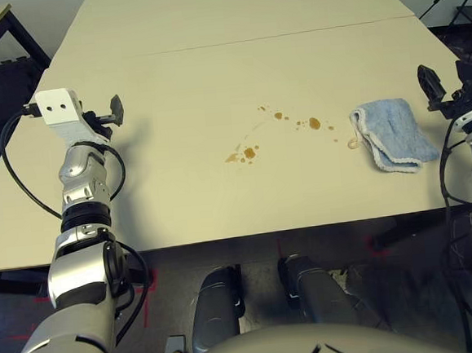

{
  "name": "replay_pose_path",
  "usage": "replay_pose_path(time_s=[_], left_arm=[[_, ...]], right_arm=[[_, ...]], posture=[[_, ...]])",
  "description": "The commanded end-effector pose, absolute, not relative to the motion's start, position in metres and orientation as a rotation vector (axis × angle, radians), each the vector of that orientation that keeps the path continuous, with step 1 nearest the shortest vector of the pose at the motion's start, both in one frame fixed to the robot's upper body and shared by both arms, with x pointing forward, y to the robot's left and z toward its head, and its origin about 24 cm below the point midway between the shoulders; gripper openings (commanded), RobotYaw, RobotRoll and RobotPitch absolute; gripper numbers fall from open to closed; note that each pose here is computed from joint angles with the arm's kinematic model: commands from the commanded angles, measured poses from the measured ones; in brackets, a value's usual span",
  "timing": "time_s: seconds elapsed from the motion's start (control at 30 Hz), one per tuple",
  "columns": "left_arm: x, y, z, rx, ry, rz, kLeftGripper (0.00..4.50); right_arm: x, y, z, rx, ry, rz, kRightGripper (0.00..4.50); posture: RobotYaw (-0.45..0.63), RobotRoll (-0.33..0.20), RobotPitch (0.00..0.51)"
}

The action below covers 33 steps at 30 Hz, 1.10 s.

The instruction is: Wipe the water off the table with a rag.

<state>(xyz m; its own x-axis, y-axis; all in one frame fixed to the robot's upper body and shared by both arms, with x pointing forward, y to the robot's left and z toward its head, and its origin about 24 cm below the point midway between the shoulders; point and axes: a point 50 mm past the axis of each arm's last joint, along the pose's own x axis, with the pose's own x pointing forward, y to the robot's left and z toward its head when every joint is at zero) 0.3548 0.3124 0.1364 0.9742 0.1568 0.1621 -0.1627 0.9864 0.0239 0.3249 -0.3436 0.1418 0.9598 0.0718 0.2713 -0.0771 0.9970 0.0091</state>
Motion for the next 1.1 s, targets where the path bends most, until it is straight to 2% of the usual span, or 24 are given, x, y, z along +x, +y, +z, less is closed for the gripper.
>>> replay_pose_path(time_s=[0.03, 0.27, 0.47, 0.6, 0.77, 0.97, 1.1], left_arm=[[0.352, 0.317, 0.132, 0.055, -0.134, 0.174, 4.5], [0.352, 0.313, 0.129, 0.046, -0.129, 0.165, 4.5], [0.357, 0.299, 0.135, 0.022, -0.128, -0.018, 4.5], [0.354, 0.277, 0.141, 0.026, -0.121, -0.303, 4.5], [0.346, 0.26, 0.146, 0.037, -0.113, -0.516, 4.5], [0.323, 0.24, 0.143, 0.049, 0.002, -0.889, 4.5], [0.308, 0.233, 0.141, 0.06, 0.083, -1.065, 4.5]], right_arm=[[0.325, -0.344, 0.141, 0.028, -0.284, 0.067, 4.49], [0.326, -0.343, 0.142, 0.026, -0.282, 0.073, 4.49], [0.324, -0.346, 0.145, 0.022, -0.276, 0.076, 4.49], [0.324, -0.348, 0.147, 0.02, -0.27, 0.079, 4.49], [0.325, -0.346, 0.146, 0.023, -0.266, 0.085, 4.49], [0.326, -0.345, 0.149, 0.026, -0.253, 0.101, 4.49], [0.324, -0.347, 0.15, 0.048, -0.227, 0.149, 4.49]], posture=[[-0.23, 0.0, 0.14], [-0.24, 0.0, 0.15], [-0.25, 0.0, 0.161], [-0.25, 0.0, 0.161], [-0.25, 0.0, 0.159], [-0.27, 0.0, 0.147], [-0.29, 0.0, 0.133]])
